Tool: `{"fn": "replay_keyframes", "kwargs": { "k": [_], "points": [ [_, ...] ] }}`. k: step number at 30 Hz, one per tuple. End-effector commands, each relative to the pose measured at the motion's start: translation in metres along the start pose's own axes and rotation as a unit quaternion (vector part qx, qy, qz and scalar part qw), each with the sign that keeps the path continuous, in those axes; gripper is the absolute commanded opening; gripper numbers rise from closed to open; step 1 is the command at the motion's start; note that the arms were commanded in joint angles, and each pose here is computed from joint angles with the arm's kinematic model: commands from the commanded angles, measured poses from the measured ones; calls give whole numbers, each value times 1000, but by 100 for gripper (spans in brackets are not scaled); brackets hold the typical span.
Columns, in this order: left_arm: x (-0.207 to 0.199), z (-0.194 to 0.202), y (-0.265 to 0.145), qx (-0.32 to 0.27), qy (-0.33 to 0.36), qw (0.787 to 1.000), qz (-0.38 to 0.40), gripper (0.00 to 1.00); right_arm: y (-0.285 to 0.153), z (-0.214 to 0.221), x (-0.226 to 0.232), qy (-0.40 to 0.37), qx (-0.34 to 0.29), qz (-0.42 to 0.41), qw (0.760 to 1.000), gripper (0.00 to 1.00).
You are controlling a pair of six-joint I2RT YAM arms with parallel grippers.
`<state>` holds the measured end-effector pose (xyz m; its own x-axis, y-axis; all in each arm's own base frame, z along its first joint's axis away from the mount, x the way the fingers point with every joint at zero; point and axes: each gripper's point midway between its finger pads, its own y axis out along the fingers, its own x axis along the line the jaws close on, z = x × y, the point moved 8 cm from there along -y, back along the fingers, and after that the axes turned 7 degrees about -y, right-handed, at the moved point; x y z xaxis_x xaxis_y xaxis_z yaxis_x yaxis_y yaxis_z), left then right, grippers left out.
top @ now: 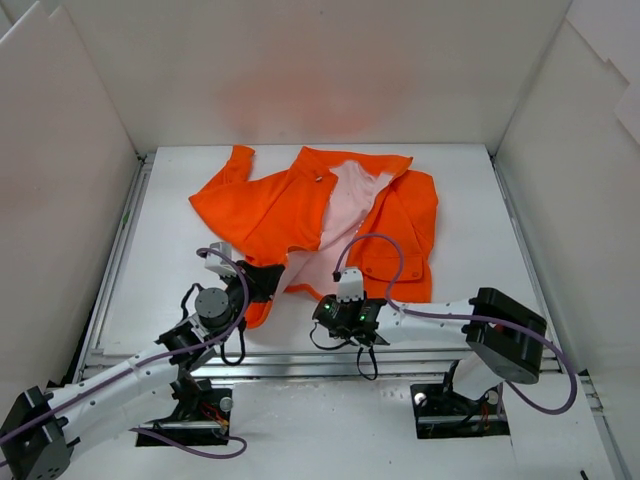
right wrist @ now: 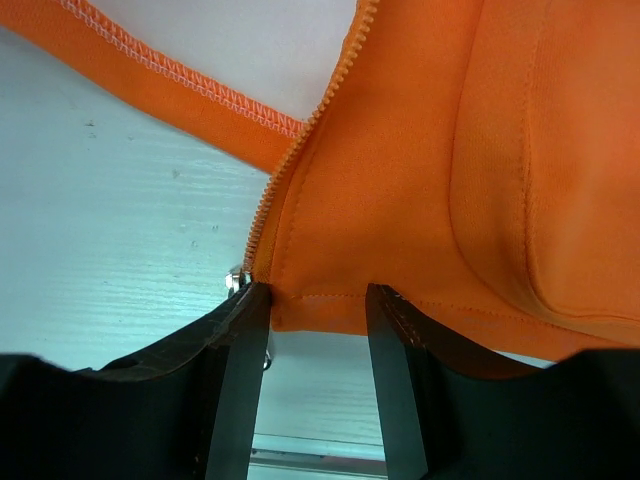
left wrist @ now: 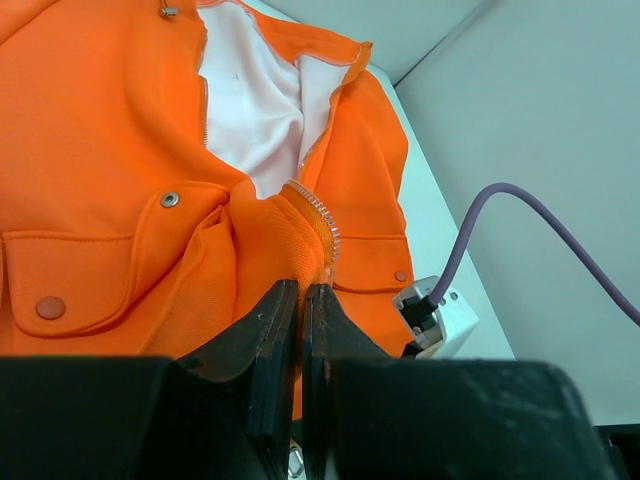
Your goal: Zip up the jacket
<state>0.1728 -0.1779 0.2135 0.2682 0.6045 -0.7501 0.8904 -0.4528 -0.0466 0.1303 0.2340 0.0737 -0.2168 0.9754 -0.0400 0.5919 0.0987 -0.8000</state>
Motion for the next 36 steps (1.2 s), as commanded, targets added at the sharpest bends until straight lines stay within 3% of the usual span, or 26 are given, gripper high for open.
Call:
{"fn": "replay_keyframes", "kwargs": {
  "k": [1, 7, 13, 22, 25, 28, 36],
  "points": [
    [-19, -18, 3, -32, -20, 999, 38, 0, -4, -11, 2, 13, -28, 28, 999, 44],
    [-18, -17, 3, -29, -23, 999, 40, 0, 4, -2, 2, 7, -18, 38, 999, 42],
    [-15, -19, 4, -27, -26, 999, 38, 0, 8, 9, 1, 18, -8, 20, 1000, 13],
    [-13, -17, 7, -19, -32, 999, 39, 0, -3, 8, -3, 55, -26, -14, 998, 0],
    [-16, -15, 9, -9, -36, 998, 50, 0, -17, -7, -2, 60, -66, -45, 995, 0],
    [-18, -13, 10, -4, -41, 998, 56, 0, -46, -40, 0, 106, -158, -117, 975, 0],
    [-45, -22, 20, 19, -51, 995, 90, 0, -85, -87, -17, 132, -318, -129, 930, 0]
  ]
}}
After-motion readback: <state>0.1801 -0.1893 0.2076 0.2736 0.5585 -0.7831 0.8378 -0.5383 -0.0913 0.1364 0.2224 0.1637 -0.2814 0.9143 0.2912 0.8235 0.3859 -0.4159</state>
